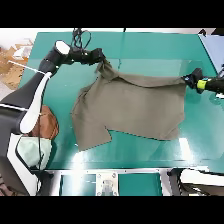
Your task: Fold the shirts.
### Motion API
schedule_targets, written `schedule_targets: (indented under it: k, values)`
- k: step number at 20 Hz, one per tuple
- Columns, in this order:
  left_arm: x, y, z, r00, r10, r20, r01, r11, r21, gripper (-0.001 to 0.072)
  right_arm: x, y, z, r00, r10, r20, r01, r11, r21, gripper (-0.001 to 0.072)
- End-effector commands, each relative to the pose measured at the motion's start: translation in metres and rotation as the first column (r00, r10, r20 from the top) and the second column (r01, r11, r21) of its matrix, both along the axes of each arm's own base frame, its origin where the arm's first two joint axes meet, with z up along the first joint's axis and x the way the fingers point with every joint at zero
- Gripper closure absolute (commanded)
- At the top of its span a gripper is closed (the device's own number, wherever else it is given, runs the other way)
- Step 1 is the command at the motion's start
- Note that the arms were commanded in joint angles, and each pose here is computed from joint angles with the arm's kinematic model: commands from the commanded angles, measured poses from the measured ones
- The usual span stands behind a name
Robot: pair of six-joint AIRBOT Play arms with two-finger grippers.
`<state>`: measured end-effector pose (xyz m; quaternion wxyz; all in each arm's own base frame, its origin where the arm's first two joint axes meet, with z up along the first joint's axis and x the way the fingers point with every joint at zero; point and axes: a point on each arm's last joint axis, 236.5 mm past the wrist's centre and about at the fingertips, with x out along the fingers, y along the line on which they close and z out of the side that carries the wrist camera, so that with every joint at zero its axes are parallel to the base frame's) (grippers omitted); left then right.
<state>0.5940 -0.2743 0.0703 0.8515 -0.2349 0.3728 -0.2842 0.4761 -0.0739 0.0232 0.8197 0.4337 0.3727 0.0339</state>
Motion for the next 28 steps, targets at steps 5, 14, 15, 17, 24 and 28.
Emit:
schedule_targets:
  k: [5, 14, 15, 17, 24, 28]
  values:
    - [-0.009, 0.117, 0.043, 0.997, -0.031, -0.076, 0.034, 0.999, 0.042, 0.0096, -0.025, -0.039, 0.019, 0.994, 0.108, -0.030, -0.107, 0.994, 0.029, 0.0453]
    - [-0.166, 0.207, -0.072, 0.688, -0.186, -0.701, 0.196, 0.978, -0.067, 0.0099, -0.192, -0.065, -0.040, 0.904, -0.063, -0.422, 0.042, 0.997, -0.060, 0.0490]
    - [-0.181, 0.205, -0.088, 0.645, -0.190, -0.741, 0.194, 0.978, -0.081, 0.0099, -0.202, -0.064, -0.044, 0.897, -0.094, -0.431, 0.080, 0.995, -0.052, 0.0490]
    - [-0.209, 0.202, -0.115, 0.575, -0.186, -0.797, 0.181, 0.979, -0.099, 0.0099, -0.216, -0.061, -0.052, 0.889, -0.133, -0.438, 0.124, 0.991, -0.050, 0.0489]
    - [-0.219, 0.171, -0.182, 0.612, -0.114, -0.783, 0.183, 0.983, 0.000, 0.0099, -0.247, -0.021, -0.088, 0.842, -0.088, -0.533, 0.140, 0.989, 0.058, 0.0444]
    - [-0.229, 0.151, -0.185, 0.614, -0.169, -0.771, 0.289, 0.957, 0.020, 0.0467, -0.250, -0.017, -0.091, 0.838, -0.083, -0.539, 0.140, 0.988, 0.067, 0.0443]
